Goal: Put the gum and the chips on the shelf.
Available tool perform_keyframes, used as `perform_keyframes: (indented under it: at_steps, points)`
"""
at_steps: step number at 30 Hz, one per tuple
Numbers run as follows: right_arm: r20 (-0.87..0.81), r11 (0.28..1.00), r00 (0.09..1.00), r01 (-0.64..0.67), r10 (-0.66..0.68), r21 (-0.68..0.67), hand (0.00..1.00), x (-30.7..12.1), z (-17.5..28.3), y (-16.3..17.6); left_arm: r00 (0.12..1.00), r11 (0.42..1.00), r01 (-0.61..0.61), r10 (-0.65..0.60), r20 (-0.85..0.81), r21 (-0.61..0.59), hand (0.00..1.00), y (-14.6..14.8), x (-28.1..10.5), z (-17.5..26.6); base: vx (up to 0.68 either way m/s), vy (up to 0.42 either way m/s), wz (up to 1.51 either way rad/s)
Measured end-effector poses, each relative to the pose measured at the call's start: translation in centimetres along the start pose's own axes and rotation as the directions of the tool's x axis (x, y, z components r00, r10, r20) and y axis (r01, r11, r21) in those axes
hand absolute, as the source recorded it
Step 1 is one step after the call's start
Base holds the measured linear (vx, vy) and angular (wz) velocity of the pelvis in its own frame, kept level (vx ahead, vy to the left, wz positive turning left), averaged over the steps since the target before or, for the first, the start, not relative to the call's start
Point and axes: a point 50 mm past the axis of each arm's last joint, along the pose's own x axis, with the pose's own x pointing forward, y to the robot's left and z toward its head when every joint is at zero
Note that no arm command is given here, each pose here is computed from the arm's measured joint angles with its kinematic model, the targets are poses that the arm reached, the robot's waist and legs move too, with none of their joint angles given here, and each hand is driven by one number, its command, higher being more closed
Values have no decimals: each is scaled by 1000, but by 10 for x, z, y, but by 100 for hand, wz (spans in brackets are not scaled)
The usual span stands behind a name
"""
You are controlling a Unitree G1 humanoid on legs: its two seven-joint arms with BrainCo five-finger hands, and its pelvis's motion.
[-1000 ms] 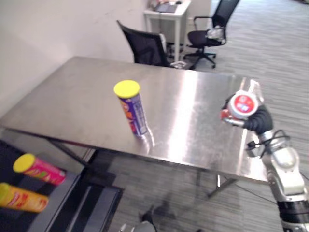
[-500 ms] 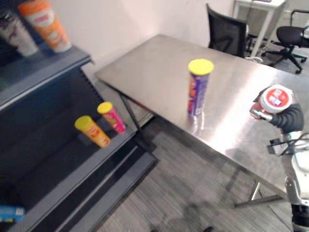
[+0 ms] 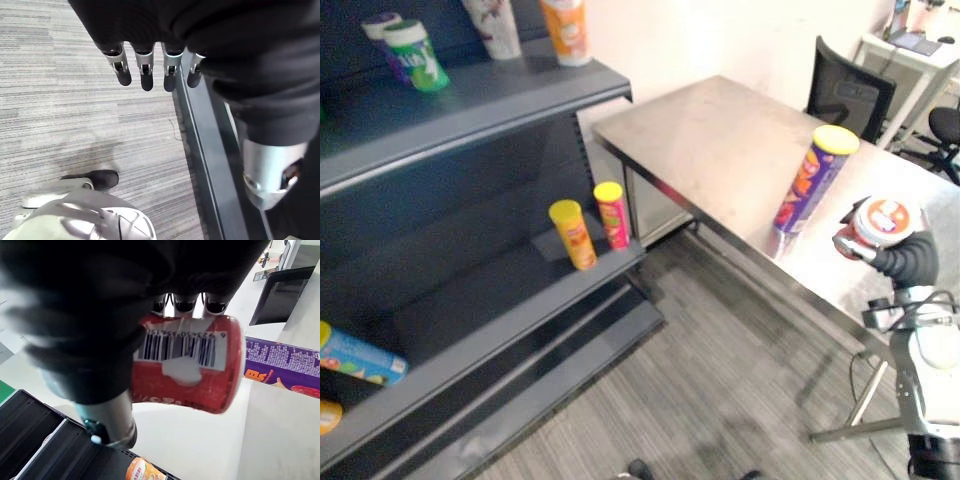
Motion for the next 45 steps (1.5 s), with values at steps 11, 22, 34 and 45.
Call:
perform_keyframes:
  at_steps: [11,22,34,45]
  points:
    - [54,973,974,-223,220,59,100,15,3,38,1000,999,14,-14,-1,-45,0,-12,-4,-5,85,3,22]
    - [6,910,932,-355,362,212,100,-6,-9,82,996,1000,-3,4,89,-5,0,-13,1,21,98,98,97]
    - [-24,887,932,-335,361,318,100,-17,-18,97,997,998,-57,57,50,-3,0,-10,-2,11,144,-88,34]
    - [-120,888,922,-309,367,340,100,-40,-33,95,996,999,-38,37,87,6,0,-17,-3,15,-25,-79,21]
